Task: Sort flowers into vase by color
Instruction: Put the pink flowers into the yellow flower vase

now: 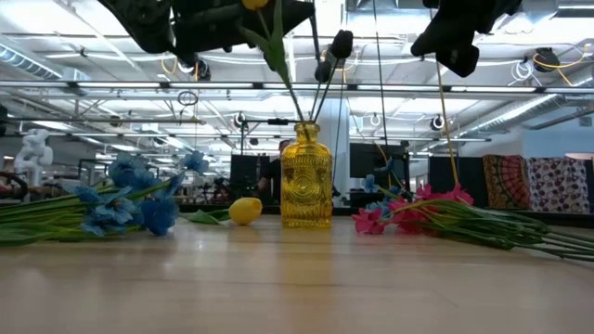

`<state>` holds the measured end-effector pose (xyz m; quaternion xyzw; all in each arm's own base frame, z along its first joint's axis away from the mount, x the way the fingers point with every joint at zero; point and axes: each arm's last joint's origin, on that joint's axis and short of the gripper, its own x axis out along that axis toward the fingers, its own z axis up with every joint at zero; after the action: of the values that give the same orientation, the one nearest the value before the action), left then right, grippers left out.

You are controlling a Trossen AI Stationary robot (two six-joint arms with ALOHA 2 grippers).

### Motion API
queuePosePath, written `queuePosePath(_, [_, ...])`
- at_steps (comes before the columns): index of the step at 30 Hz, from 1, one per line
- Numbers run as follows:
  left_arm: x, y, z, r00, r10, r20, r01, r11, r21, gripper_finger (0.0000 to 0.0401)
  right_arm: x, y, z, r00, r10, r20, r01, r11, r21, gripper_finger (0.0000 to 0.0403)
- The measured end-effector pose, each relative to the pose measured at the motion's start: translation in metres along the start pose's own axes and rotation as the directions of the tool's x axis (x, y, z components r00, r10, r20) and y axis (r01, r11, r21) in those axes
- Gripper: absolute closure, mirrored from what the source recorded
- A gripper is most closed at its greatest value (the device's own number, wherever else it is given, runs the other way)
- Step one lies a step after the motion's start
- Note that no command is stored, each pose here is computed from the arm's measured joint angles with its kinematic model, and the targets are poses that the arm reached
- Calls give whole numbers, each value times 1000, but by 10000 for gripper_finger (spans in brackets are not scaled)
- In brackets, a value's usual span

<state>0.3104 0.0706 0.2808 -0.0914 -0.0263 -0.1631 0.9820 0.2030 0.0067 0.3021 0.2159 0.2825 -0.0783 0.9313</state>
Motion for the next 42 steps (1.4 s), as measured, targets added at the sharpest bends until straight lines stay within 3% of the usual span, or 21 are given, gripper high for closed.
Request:
queuePosePath(10, [-8,-1,28,985,-114,128,111,993,29,400,0,0,0,1000,-1,-1,1,1000,-4,403])
queuePosePath(16, [-25,22,30,996,-33,84,33,999,-1,400,0,0,0,1000,-1,-1,1,1000,-1,403])
queuePosePath(25, [-50,53,20,991,127,-44,-120,984,129,400,0,0,0,1000,-3,-1,3,1000,16,403])
queuePosePath(29, [-46,51,9,977,179,-118,-162,977,136,400,0,0,0,1000,-13,5,13,1000,19,403])
queuePosePath(33, [-33,43,-8,950,253,-182,-212,953,214,400,0,-1,1,1000,-24,17,24,1000,20,403])
queuePosePath(38, [-18,40,-23,953,220,-208,-177,962,207,400,0,0,1,1000,-23,20,22,1000,20,403])
queuePosePath(42, [-8,35,-32,968,134,-212,-101,982,157,400,0,0,1,999,-24,21,23,1000,20,403])
